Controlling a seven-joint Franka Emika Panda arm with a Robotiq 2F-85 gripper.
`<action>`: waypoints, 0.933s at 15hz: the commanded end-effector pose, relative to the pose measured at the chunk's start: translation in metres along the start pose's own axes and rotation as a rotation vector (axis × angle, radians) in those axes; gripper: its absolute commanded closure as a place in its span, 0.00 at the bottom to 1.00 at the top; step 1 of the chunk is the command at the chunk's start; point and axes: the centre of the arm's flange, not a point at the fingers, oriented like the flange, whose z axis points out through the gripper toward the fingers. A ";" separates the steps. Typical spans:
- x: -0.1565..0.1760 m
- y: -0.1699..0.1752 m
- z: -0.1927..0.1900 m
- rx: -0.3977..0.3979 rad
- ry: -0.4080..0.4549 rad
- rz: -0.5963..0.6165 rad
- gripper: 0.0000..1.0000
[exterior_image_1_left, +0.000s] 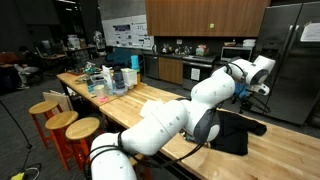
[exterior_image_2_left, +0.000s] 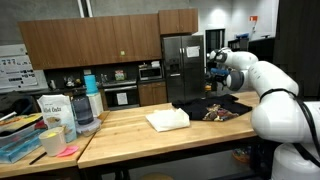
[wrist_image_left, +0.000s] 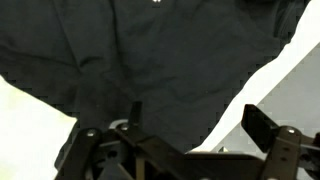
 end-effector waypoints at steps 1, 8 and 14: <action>-0.029 0.080 -0.008 0.040 0.040 0.098 0.00; 0.012 0.163 -0.028 0.059 0.053 0.211 0.00; -0.022 0.085 0.025 0.056 -0.107 -0.118 0.00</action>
